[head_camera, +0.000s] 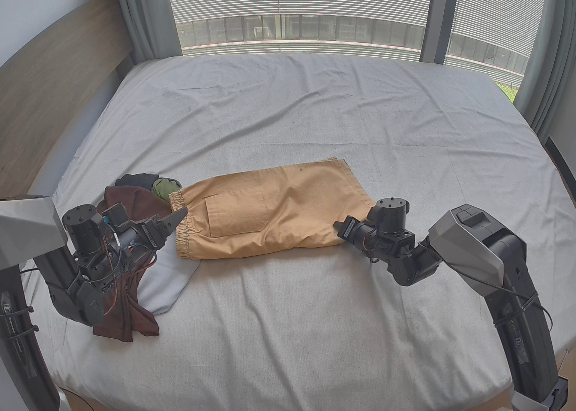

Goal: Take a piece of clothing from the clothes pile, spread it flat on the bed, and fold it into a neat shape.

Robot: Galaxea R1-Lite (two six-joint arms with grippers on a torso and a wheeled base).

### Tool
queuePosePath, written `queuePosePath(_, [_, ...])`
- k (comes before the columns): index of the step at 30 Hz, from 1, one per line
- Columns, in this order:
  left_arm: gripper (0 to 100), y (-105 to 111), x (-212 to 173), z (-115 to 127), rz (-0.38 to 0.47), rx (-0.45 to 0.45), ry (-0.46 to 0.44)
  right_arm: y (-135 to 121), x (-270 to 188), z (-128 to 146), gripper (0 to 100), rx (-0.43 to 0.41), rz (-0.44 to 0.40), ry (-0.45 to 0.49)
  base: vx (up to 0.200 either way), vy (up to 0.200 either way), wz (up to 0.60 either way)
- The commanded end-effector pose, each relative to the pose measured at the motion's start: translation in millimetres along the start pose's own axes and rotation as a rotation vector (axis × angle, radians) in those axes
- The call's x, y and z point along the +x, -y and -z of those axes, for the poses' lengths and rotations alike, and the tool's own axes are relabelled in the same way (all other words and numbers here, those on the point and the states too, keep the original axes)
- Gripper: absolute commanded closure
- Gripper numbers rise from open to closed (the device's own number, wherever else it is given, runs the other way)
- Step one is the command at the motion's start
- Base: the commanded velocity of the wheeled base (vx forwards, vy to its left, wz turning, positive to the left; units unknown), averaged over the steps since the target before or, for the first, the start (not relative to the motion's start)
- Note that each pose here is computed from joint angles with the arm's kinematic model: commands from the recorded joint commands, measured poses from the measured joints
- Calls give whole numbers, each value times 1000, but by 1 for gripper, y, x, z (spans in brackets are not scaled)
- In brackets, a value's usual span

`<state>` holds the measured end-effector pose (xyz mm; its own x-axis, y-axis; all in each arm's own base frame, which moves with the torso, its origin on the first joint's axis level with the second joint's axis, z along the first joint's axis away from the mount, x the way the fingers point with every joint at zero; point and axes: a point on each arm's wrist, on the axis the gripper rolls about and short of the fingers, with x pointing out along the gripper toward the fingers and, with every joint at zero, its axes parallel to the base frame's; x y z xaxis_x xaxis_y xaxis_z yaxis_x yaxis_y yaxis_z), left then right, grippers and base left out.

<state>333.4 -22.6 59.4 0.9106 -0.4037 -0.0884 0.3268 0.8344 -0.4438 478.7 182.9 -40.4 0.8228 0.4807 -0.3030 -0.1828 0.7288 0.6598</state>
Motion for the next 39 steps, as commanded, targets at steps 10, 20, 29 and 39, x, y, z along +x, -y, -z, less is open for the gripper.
queuePosePath(10, [0,-3,1,1,-5,-5,-4,-13,-22,-7,100,-16,21,17,0,0,0])
queuePosePath(20, [0,-5,2,4,-9,-9,-11,-20,-55,-10,100,-91,68,-8,0,0,0])
queuePosePath(29, [0,-6,2,5,-10,-10,-15,-14,-91,-5,100,-134,132,-53,0,0,0])
queuePosePath(39, [0,-8,3,9,-14,-15,-26,4,-129,2,100,-156,199,-76,0,0,0])
